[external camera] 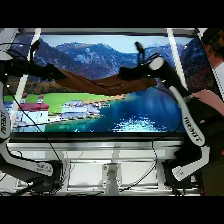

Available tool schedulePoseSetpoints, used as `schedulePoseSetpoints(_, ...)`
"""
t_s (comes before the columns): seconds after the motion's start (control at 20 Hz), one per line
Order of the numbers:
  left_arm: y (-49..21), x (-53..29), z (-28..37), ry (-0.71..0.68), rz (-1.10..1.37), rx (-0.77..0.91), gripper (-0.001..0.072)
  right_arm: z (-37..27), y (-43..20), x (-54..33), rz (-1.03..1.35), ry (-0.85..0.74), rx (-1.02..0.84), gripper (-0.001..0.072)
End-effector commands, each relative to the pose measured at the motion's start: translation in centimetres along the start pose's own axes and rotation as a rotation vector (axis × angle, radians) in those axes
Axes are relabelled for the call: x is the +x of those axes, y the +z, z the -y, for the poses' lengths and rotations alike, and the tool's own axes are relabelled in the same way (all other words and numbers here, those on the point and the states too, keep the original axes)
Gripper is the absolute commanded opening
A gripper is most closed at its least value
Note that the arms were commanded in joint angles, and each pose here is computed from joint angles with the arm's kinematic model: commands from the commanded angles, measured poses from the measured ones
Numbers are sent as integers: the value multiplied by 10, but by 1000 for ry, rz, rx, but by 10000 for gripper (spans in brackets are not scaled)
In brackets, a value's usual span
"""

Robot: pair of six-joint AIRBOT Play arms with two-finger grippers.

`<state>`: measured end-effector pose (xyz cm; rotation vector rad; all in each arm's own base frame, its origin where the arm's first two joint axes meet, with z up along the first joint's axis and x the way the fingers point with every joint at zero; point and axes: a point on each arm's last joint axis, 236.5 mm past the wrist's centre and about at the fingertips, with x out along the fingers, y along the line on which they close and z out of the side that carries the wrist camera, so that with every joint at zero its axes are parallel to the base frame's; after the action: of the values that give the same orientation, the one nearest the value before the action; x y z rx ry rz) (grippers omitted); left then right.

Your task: Fold the clothes and pants, and hang the long-sleeved shirts on hangers.

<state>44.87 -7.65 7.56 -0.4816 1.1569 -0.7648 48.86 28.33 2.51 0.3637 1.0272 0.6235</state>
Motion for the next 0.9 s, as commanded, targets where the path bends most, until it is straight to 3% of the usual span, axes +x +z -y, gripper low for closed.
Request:
schedulePoseSetpoints(0.0, -16, -15, 27, -28, -49, 20, 17, -30, -24, 50, 3, -46, -47, 12)
schedulePoseSetpoints(0.3, -11, -38, 45, 2, 6, 71, 18, -71, -79, 122, -118, 54, 157, 11)
schedulePoseSetpoints(0.7, -12, -35, 47, -1, 0, 76, 17, -160, -182, 171, -296, 152, 159, 12)
schedulePoseSetpoints(0.85, -13, -23, 47, -6, -25, 148, 17, -177, -193, 168, -300, 188, 5, 14)
